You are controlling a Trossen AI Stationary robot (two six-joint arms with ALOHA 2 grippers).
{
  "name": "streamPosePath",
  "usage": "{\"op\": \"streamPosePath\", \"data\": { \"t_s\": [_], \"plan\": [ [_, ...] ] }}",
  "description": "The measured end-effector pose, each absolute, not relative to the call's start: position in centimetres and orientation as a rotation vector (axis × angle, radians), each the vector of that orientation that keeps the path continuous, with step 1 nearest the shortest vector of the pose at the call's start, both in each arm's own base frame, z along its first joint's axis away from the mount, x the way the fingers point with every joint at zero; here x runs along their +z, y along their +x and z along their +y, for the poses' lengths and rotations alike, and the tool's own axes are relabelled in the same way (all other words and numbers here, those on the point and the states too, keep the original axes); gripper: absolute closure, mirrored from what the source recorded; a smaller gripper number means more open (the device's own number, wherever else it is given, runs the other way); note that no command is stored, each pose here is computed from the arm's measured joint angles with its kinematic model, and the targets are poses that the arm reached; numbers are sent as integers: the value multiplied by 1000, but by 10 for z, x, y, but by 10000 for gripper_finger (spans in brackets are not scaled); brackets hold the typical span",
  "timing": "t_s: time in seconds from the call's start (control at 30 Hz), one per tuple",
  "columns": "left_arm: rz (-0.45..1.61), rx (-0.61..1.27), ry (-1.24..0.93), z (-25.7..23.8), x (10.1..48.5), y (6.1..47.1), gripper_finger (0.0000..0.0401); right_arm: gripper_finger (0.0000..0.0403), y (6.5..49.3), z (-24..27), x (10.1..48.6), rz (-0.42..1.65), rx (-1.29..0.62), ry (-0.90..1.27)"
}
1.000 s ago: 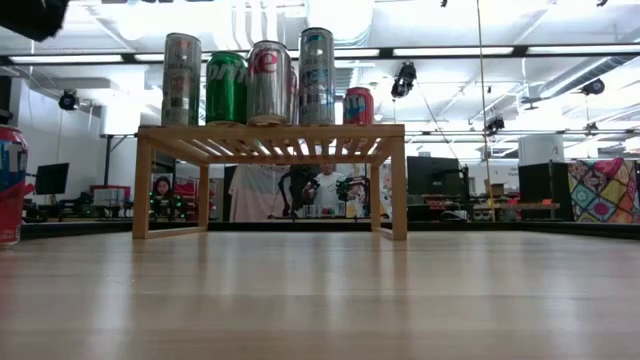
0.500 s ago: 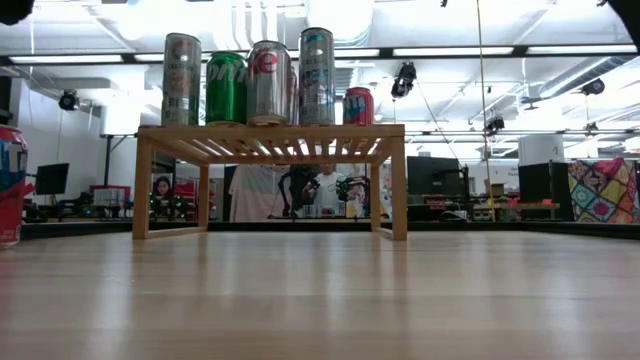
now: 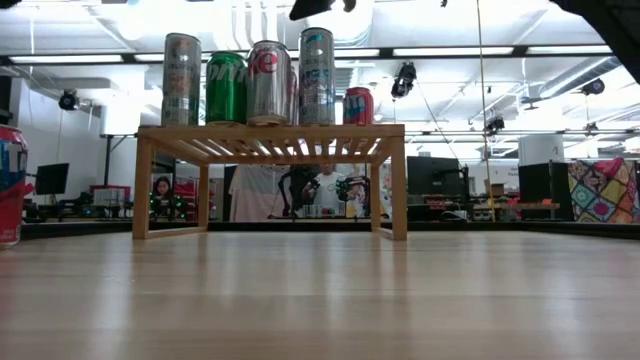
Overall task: Place canned beverage on shelf
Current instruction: Put the white soda can on the shelf
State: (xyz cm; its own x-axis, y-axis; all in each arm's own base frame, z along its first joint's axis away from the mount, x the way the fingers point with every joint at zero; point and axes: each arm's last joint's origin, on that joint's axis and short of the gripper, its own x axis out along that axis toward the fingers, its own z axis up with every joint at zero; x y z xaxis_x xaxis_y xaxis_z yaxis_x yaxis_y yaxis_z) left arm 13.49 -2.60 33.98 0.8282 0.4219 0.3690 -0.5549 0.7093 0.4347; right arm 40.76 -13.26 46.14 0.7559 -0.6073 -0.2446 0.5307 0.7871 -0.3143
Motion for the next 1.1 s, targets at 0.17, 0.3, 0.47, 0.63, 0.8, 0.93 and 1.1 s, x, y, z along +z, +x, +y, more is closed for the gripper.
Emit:
{"op": "streamPosePath", "data": {
  "t_s": [0.17,0.3,0.47,0.63,0.8,0.93,1.1],
  "plan": [
    [-165,529,613,-27,363,147,401,394,398,-132,468,373,-622,-283],
    [-86,519,649,-23,378,156,401,394,390,-130,470,428,-604,-345],
    [37,519,654,-13,396,161,401,394,374,-125,478,485,-587,-378],
    [160,348,610,-8,407,172,401,394,354,-119,489,511,-578,-386],
    [336,216,577,-9,405,191,401,394,339,-114,497,519,-568,-363],
    [475,191,538,-11,400,208,401,394,331,-111,499,536,-568,-345],
    [582,134,461,-14,391,225,401,394,329,-111,496,569,-561,-344]
  ]
}}
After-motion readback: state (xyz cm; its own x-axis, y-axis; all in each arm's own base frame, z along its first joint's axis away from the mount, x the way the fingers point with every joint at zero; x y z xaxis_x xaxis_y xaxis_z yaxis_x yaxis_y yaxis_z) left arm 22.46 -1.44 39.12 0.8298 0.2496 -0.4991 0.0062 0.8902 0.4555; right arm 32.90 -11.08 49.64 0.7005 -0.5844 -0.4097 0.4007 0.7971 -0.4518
